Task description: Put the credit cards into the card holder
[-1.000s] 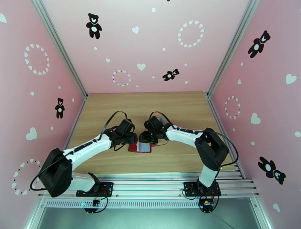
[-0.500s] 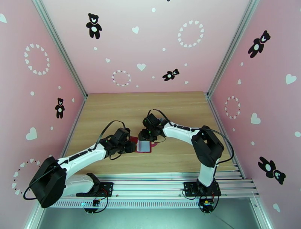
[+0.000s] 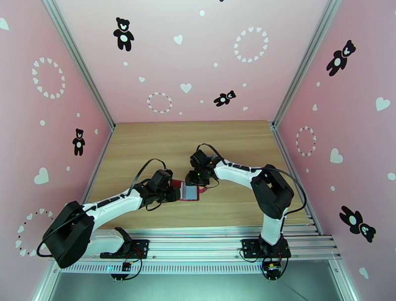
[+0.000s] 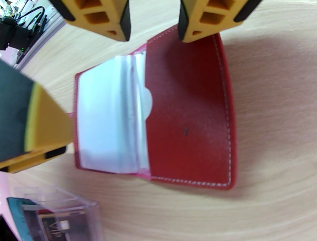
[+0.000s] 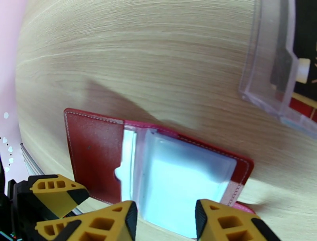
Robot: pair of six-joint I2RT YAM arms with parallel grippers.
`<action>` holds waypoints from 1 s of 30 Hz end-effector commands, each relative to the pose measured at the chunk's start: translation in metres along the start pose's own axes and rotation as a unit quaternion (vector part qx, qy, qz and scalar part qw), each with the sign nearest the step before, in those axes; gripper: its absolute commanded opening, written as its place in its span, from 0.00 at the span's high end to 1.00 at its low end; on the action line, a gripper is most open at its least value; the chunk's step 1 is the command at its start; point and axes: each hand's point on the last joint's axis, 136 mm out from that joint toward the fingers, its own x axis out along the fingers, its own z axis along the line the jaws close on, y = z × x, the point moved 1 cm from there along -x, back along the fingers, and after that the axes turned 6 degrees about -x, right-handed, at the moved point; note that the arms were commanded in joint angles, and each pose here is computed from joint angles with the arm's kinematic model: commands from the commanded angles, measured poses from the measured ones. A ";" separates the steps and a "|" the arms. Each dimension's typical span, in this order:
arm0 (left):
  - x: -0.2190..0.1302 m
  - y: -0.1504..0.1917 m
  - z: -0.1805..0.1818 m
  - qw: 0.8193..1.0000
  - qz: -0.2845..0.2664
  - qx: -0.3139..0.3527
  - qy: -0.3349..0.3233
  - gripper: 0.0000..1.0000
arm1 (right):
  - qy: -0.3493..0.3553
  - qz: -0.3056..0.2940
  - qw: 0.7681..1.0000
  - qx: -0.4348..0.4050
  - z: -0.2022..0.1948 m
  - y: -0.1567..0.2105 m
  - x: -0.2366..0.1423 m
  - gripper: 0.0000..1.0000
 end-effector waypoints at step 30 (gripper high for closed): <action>0.014 0.007 0.017 1.000 0.000 0.005 -0.025 0.51 | 0.028 0.016 0.999 -0.001 -0.013 -0.003 0.021 0.55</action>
